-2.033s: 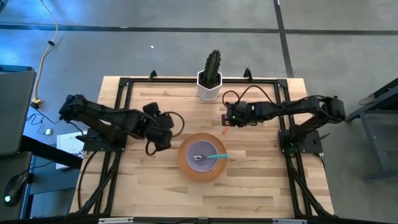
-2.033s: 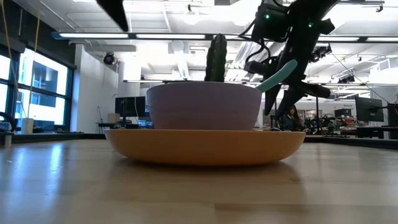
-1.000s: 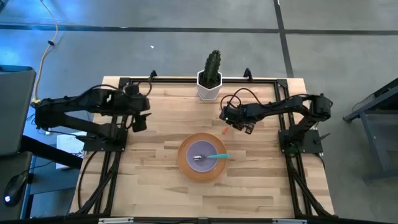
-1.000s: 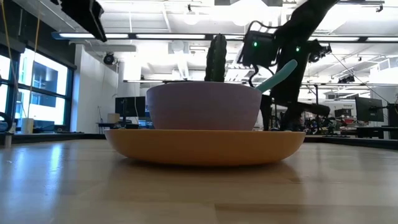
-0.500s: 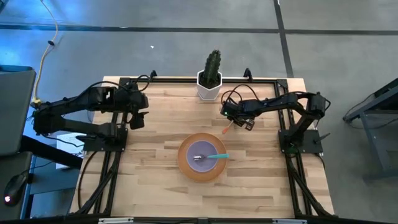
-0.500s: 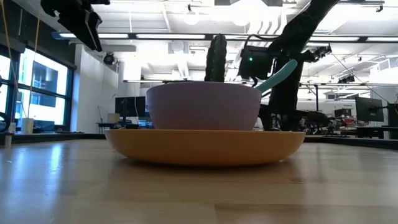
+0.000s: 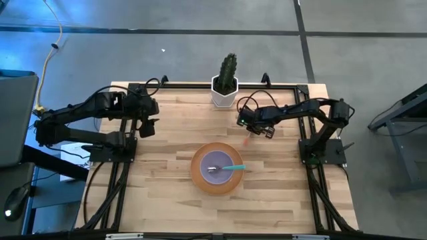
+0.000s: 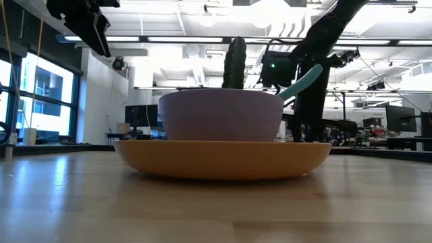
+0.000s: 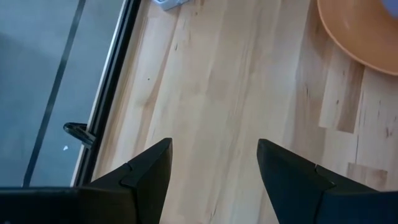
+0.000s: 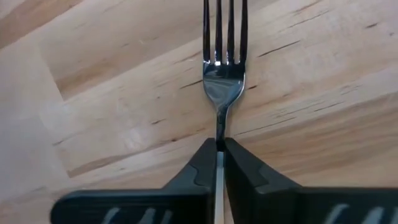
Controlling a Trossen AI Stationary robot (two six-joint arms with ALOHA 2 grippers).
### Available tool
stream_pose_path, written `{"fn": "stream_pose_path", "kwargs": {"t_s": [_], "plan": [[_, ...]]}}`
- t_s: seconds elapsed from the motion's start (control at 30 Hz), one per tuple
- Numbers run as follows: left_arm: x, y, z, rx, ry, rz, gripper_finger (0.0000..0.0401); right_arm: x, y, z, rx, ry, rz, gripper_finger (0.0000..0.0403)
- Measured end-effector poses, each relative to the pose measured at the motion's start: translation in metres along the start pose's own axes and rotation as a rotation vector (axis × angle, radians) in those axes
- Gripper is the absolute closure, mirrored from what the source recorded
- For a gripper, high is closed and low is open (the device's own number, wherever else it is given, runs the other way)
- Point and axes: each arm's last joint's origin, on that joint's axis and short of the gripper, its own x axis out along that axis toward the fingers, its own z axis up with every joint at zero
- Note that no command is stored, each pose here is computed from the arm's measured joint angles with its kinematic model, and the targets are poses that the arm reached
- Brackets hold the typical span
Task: Set table place
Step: Put the orange fork beside the plate
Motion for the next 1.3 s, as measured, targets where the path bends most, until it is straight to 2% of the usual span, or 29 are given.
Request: {"fn": "stream_pose_path", "kwargs": {"t_s": [0.2,0.27,0.6,0.83,1.07,1.3], "plan": [[0.000,0.000,0.000,-0.009,0.000,-0.002,0.0178,-0.009,0.000,-0.009,-0.077,0.017,-0.017,0.0401],[0.000,0.000,0.000,-0.010,-0.002,-0.010,0.0178,-0.015,-0.001,-0.015,-0.100,0.066,-0.049,0.0402],[0.000,0.000,0.002,-0.014,-0.018,-0.015,0.0178,-0.065,-0.003,-0.046,-0.217,0.201,-0.087,0.0402],[0.000,0.000,0.002,-0.012,-0.018,-0.015,0.0178,-0.081,-0.014,-0.083,-0.237,0.234,-0.115,0.0403],[0.000,0.000,0.002,-0.011,-0.018,-0.015,0.0178,-0.091,-0.036,-0.120,-0.199,0.230,-0.146,0.0403],[0.000,0.000,0.002,-0.011,-0.020,-0.014,0.0178,-0.090,-0.043,-0.136,-0.251,0.184,-0.104,0.0403]]}}
